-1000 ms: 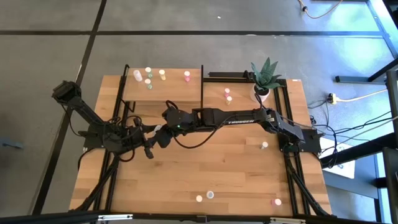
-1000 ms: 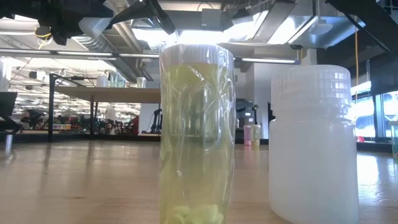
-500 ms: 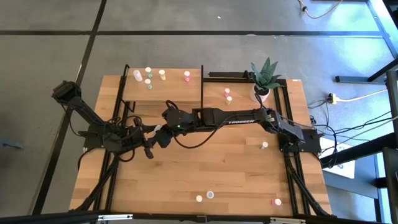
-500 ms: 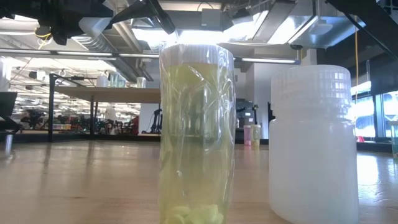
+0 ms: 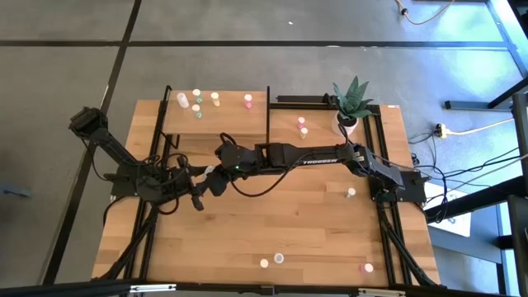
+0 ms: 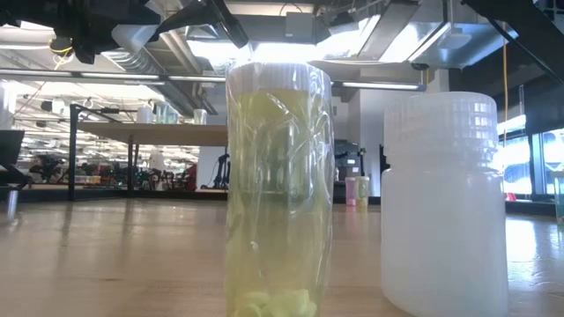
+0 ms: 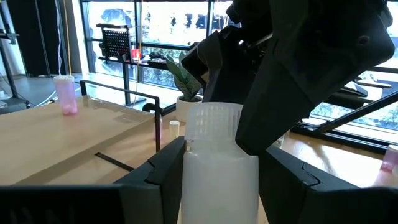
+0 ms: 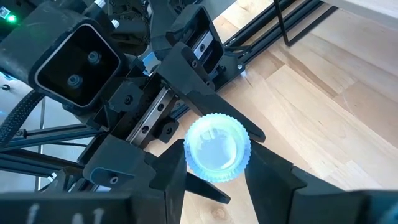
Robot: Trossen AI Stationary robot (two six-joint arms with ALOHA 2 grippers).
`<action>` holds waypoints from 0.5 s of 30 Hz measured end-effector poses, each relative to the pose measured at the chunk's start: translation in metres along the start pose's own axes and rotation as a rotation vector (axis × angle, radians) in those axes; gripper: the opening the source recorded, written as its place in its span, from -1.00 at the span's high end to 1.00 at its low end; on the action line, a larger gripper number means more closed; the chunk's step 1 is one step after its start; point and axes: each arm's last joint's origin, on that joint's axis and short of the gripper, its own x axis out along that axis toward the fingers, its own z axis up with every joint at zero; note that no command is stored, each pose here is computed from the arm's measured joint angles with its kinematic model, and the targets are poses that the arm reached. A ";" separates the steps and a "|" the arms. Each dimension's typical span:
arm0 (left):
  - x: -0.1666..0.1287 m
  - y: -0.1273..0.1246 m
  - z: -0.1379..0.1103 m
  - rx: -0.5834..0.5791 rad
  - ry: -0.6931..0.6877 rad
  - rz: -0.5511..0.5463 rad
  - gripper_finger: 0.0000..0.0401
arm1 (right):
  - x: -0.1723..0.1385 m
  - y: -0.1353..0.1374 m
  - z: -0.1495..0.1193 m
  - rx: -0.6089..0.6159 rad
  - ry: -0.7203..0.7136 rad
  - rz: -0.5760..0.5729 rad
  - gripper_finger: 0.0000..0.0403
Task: Pick and place medicine bottles onto shelf by color
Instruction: Put the top white pill bottle aligned with the other white pill bottle on the shelf
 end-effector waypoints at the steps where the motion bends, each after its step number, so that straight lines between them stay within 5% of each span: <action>1: 0.000 0.000 0.000 0.000 0.000 0.000 0.19 | 0.000 0.000 0.000 -0.003 0.000 0.000 0.30; 15: 0.000 0.000 0.000 0.000 0.000 0.000 0.19 | 0.000 0.000 0.000 -0.019 -0.001 -0.001 0.30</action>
